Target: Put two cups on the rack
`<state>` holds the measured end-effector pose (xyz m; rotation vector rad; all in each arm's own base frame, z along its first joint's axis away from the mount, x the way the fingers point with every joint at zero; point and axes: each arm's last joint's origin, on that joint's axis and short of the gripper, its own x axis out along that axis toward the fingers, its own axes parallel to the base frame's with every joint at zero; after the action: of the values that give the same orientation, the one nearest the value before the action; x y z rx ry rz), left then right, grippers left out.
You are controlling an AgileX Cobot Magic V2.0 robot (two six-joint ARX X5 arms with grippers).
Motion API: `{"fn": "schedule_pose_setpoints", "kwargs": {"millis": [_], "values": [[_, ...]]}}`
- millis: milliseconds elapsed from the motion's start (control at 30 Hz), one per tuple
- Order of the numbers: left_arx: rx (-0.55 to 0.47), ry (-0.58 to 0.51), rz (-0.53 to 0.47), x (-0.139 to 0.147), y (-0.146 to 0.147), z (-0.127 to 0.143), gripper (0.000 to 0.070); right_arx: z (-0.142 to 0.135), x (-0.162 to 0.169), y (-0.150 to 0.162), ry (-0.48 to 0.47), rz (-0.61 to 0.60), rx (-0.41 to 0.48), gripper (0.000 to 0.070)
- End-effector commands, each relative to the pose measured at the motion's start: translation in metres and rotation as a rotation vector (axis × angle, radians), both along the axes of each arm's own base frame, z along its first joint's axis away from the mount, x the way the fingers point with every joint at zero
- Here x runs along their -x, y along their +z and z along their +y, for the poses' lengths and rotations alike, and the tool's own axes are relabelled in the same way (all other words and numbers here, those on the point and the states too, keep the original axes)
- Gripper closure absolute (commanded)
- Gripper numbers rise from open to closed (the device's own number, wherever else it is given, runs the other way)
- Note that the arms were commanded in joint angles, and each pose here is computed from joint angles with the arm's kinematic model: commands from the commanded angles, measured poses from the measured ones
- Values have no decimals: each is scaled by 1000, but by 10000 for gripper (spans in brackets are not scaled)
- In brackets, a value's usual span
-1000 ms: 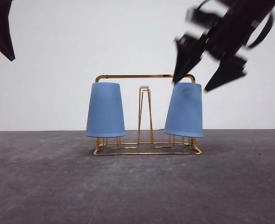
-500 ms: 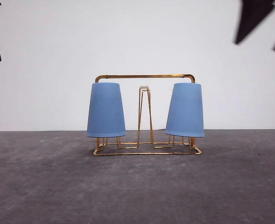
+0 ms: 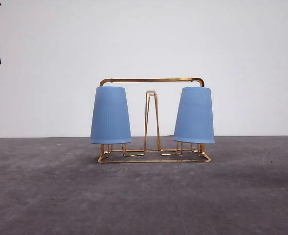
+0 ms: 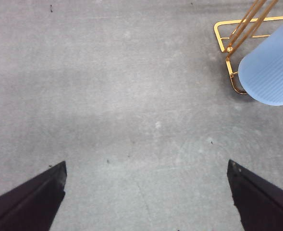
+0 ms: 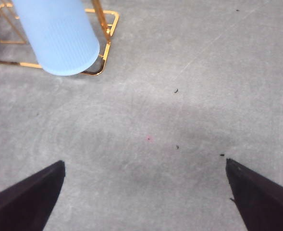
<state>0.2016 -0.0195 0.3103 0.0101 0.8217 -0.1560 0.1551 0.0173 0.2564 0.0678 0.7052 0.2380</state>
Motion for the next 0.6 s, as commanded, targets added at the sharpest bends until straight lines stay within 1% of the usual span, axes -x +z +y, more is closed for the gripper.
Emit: {"fn": "schedule_pose_setpoints", "kwargs": {"millis": [0, 33, 67, 133, 267, 367, 567], "values": [[2, -1, -6, -2, 2, 0, 325, 0, -1, 2, -9, -6, -9, 510], [2, -1, -5, -2, 2, 0, 514, 0, -1, 2, -8, -8, -7, 634], [2, -2, -4, -2, 2, 0, 697, 0, -2, 2, -6, -10, -5, 699], [3, -2, -5, -2, 2, 0, 675, 0, -2, 2, -6, -12, -5, 690], [6, -1, -2, -2, 1, 0, 678, 0, -2, 3, -11, -20, -12, 690], [14, 9, 4, -1, 1, 0, 677, 0, -2, 2, -37, 0, -53, 690], [14, 9, 3, -1, 1, 0, 677, 0, -2, 3, -42, -6, -49, 690]]}}
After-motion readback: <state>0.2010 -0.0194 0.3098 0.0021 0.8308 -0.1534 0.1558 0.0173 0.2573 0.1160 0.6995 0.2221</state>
